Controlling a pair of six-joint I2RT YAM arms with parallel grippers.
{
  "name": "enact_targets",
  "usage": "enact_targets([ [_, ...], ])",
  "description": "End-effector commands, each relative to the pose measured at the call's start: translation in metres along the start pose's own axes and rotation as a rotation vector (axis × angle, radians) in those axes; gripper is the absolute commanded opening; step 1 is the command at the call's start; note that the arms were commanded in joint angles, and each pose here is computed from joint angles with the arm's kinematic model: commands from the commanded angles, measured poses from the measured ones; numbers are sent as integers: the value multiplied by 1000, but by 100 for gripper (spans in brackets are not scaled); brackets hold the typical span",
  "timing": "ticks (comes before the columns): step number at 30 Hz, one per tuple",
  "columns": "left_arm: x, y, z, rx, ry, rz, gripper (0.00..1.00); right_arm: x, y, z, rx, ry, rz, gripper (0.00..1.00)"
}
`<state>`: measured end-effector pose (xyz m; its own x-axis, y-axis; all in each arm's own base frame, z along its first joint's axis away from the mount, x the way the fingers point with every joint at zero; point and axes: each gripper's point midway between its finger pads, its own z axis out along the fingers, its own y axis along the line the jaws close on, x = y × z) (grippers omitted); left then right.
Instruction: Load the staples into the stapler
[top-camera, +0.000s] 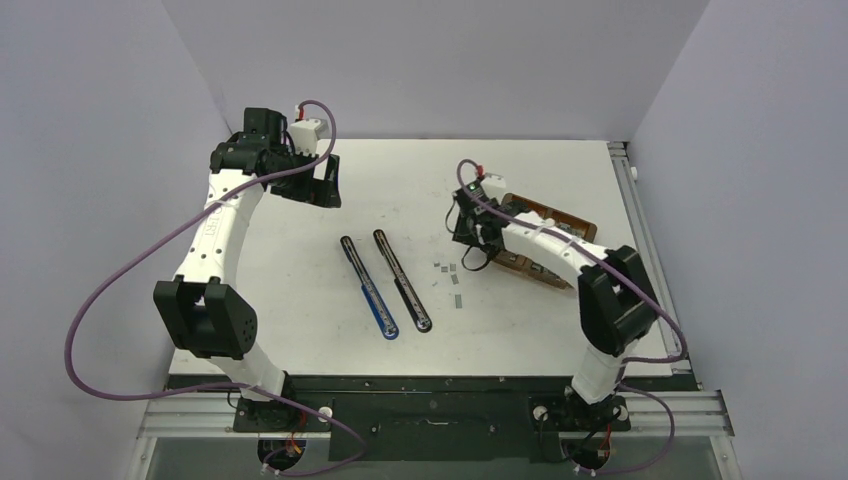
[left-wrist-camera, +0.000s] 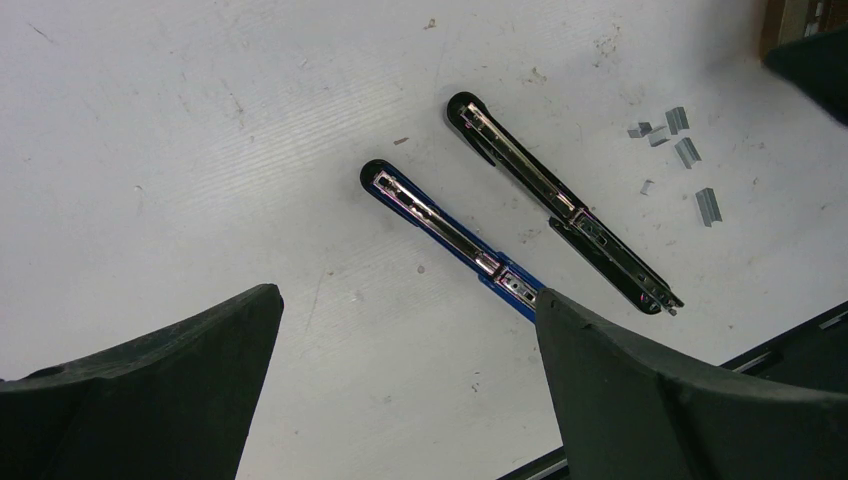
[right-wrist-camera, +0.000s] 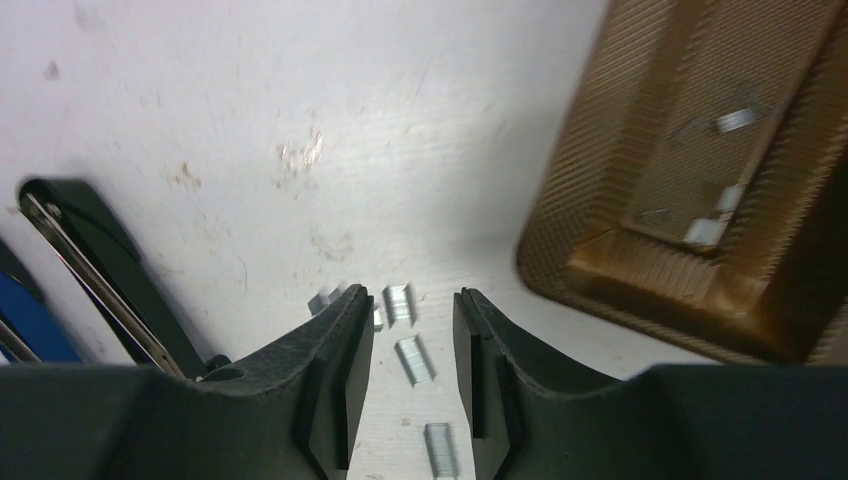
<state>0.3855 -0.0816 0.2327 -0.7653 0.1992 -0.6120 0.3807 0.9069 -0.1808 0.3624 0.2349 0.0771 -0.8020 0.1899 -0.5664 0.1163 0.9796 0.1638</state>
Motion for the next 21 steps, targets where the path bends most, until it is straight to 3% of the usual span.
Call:
enact_targets([
  [1, -17, -2, -18, -6, -67, 12, 96, -65, -50, -40, 43, -137, 116, 38],
  [10, -18, -1, -10, 5, -60, 6, 96, -83, -190, -26, 265, -164, 320, 40],
  [16, -23, 1, -4, 10, -54, 3, 96, -79, -228, -7, 339, -144, 388, 37],
  [21, -25, 3, 2, 16, -47, 3, 96, -71, -233, 4, 341, -113, 397, 37],
])
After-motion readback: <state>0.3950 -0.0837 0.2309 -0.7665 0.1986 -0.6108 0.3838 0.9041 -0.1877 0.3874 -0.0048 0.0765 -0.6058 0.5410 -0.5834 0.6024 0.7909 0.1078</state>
